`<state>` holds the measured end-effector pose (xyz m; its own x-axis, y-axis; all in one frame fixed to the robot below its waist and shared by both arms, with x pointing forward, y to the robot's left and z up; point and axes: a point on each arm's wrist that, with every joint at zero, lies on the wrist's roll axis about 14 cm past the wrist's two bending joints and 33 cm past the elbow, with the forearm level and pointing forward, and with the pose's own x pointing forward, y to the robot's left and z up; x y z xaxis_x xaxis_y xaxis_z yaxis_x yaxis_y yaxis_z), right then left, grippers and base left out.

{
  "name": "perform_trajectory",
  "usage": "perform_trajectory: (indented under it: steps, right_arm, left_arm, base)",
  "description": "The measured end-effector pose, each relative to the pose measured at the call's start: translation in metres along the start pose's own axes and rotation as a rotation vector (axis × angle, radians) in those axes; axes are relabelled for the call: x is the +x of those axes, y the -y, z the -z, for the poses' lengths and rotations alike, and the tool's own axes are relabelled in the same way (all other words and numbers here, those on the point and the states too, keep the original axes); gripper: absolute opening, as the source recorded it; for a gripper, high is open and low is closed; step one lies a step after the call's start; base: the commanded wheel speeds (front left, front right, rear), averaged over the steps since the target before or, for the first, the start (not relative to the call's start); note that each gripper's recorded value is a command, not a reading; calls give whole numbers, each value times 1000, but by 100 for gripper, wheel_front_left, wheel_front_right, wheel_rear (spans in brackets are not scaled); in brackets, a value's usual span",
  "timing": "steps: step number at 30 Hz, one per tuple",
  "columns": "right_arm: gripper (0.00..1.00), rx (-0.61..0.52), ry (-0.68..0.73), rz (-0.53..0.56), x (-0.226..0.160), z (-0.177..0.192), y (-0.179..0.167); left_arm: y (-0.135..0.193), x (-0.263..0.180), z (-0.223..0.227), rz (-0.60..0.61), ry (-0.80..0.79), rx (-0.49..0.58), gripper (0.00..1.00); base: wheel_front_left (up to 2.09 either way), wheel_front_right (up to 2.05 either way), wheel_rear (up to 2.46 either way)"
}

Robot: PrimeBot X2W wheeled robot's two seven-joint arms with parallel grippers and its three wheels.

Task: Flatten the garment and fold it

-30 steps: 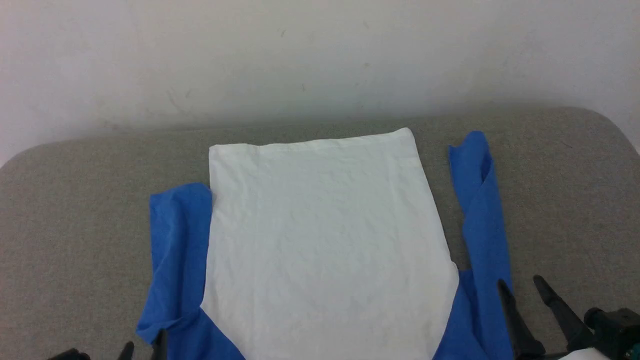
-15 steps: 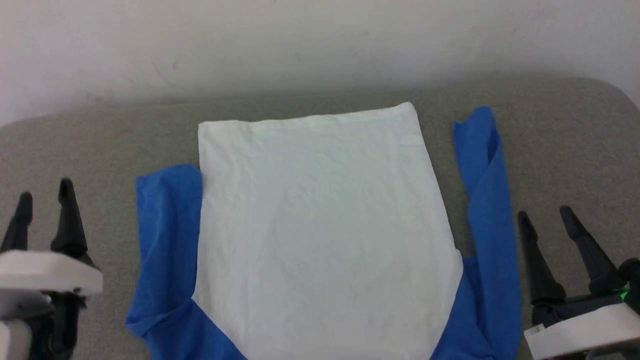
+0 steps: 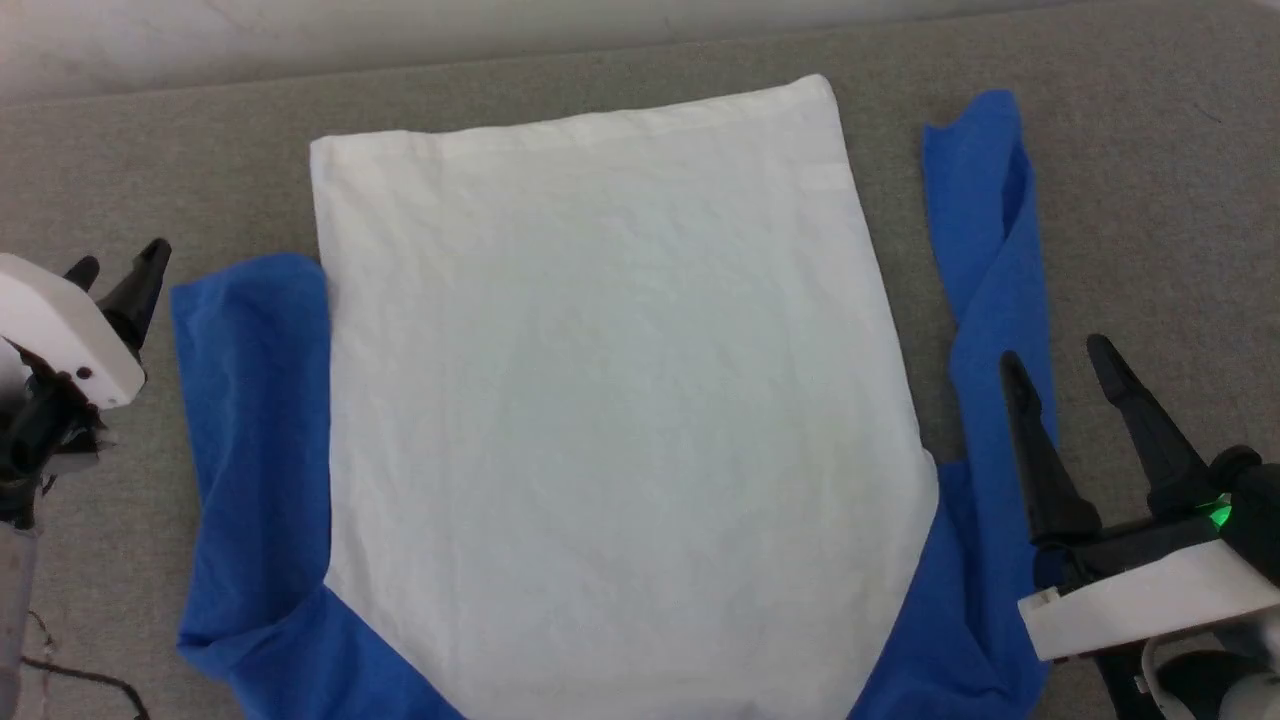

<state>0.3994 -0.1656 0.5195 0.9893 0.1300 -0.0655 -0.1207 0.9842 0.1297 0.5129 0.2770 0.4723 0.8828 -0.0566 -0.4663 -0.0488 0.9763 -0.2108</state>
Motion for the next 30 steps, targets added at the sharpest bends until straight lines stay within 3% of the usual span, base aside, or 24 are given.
perform_trajectory:
  steps: [8, 12, 13, 14, 15, 23, 30]
  right_arm:
    - [100, 8, -64, 47, 0, 23, 15]
    - [100, 10, -80, 73, -3, 29, 23]
    - [100, 9, -81, 79, -4, 30, 25]
    - [100, 10, -84, 83, -4, 31, 26]
    - [100, 12, -85, 86, -5, 31, 27]
    - [100, 18, -72, 84, -8, 27, 26]
    - [100, 29, -66, 84, -21, 20, 24]
  left_arm:
    - [-15, 27, 85, -33, -421, 8, 100]
    - [-15, 31, 93, -28, -522, 37, 100]
    - [-15, 32, 93, -26, -536, 48, 76]
    - [-14, 32, 93, -25, -543, 52, 15]
    - [-14, 32, 93, -23, -541, 51, 0]
    - [-13, 32, 77, -48, -367, -16, 0]
    - [-58, -4, 26, -187, -111, -74, 0]
  base:
    - [0, 0, 0]
    - [0, 0, 0]
    - [0, 0, 0]
    - [0, 0, 0]
    - [0, 0, 0]
    - [0, 0, 0]
    - [0, 0, 0]
